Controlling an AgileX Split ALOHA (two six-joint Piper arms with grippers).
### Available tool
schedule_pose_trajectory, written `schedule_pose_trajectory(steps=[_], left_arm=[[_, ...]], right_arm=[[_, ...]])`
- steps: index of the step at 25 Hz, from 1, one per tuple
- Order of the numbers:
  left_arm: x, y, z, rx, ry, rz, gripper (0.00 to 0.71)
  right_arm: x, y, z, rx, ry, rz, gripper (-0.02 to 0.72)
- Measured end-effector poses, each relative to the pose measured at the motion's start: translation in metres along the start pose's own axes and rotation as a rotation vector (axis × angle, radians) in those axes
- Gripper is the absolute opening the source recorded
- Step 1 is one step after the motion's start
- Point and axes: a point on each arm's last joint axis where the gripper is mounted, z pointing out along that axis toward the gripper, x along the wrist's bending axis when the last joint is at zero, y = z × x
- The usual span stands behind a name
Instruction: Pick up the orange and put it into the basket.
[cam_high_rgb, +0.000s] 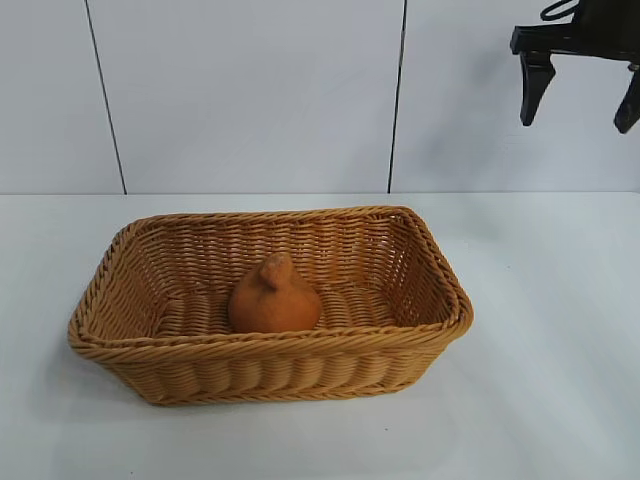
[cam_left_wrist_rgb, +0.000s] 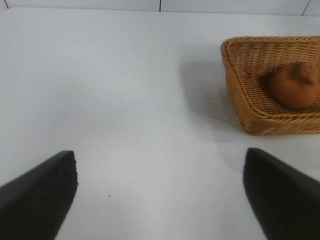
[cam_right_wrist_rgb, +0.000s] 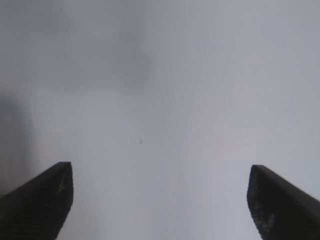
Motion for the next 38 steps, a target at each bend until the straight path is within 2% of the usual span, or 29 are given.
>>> schedule_pose_trajectory(steps=[7, 11, 20, 27, 34, 38], left_arm=[[0.000, 0.000, 0.000, 0.000, 0.000, 0.000, 0.643], [0.000, 0.000, 0.000, 0.000, 0.000, 0.000, 0.643], [0.000, 0.000, 0.000, 0.000, 0.000, 0.000, 0.643], [0.000, 0.000, 0.000, 0.000, 0.000, 0.000, 0.643], [0.000, 0.000, 0.000, 0.000, 0.000, 0.000, 0.643], [0.000, 0.000, 0.000, 0.000, 0.000, 0.000, 0.643]], right_arm=[[0.000, -0.120, -0.007, 0.084, 0.029, 0.004, 0.651], [-0.001, -0.177, -0.007, 0.021, 0.031, 0.005, 0.652], [-0.003, -0.262, -0.020, -0.407, 0.040, 0.006, 0.652], [-0.004, -0.303, -0.043, -0.727, 0.047, 0.004, 0.652], [-0.005, -0.338, -0.052, -0.962, 0.052, 0.002, 0.652], [-0.005, -0.343, -0.052, -0.998, 0.048, 0.002, 0.652]])
